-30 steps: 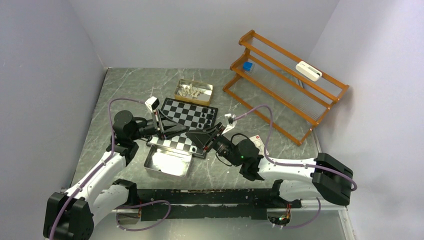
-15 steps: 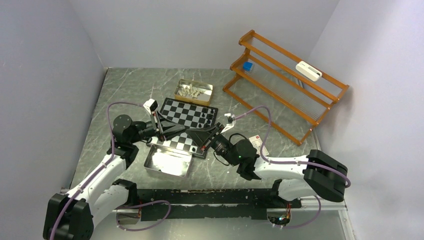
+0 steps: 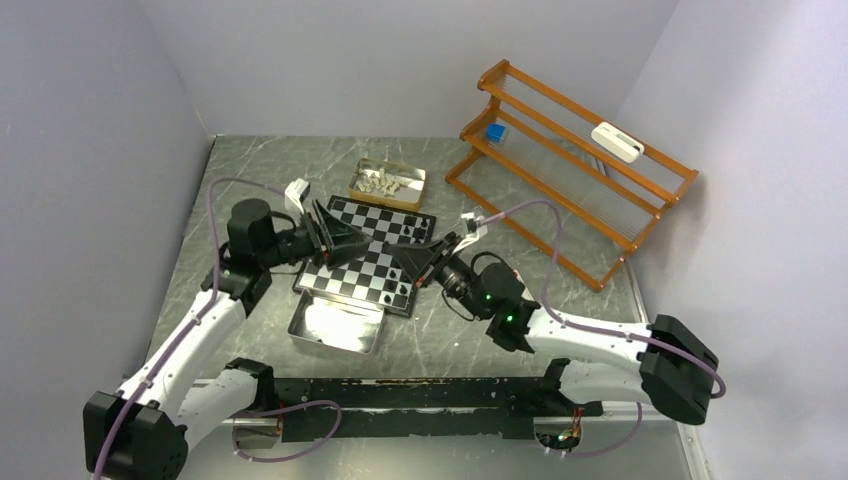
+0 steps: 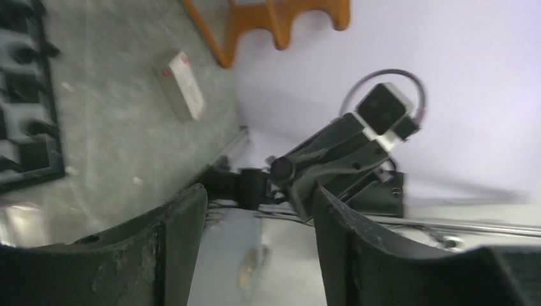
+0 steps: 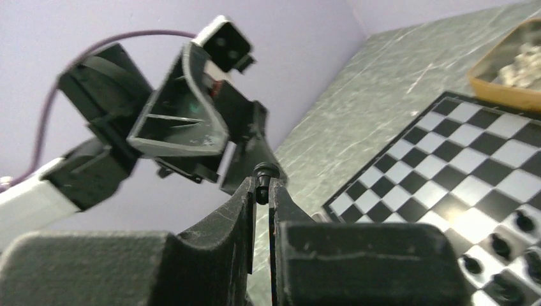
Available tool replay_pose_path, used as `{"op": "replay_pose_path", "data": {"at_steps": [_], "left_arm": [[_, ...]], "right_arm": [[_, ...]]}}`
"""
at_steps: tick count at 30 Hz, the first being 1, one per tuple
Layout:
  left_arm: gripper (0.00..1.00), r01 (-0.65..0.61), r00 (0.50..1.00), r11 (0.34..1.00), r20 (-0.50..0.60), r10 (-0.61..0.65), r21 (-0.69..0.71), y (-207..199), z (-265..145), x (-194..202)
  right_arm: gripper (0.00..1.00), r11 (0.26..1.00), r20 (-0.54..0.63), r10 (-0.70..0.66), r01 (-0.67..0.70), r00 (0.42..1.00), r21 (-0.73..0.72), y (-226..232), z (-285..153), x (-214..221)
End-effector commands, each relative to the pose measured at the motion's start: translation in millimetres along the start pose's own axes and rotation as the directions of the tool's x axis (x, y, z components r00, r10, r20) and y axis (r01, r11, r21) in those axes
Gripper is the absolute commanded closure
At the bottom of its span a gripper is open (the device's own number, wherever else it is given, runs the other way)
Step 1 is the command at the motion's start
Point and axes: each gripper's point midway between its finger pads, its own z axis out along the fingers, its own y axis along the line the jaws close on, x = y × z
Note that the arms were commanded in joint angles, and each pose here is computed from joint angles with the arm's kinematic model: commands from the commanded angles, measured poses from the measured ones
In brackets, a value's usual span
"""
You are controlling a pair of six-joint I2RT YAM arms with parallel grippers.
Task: Set up the chess pieces on the board
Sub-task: Place the chess piece on the chessboard.
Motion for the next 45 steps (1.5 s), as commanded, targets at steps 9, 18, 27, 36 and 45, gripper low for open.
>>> {"op": "replay_pose_path", "data": {"at_steps": [9,18,27,36,45], "left_arm": [[0.02,-0.460,0.854,0.725,-0.032,0.519,-0.513,55.7,-38.1,-47.4],[0.02,-0.516,0.638,0.474,0.049,0.768,-0.713,69.0,-88.8,-82.3],[0.02,-0.529,0.554,0.431,0.086,0.828,-0.731,54.3,-104.1,-85.0],[0.02,-0.518,0.553,0.434,0.099,0.827,-0.737,53.6,-108.3,-83.1],[0.02,-0.520,0.550,0.435,0.102,0.829,-0.735,52.6,-108.9,-82.4]], "right_arm": [[0.93,0.882,-0.317,-0.320,0.403,0.893,0.245,-81.7,8.2,-37.2],[0.93,0.807,-0.624,-0.328,0.553,0.709,0.205,-109.9,45.7,-22.3],[0.94,0.750,-0.804,-0.242,0.630,0.543,0.199,-152.0,65.1,10.5],[0.94,0.696,-0.892,-0.166,0.691,0.420,0.196,-192.7,67.2,39.8],[0.92,0.666,-0.924,-0.123,0.721,0.362,0.193,-221.2,64.6,54.5]]}}
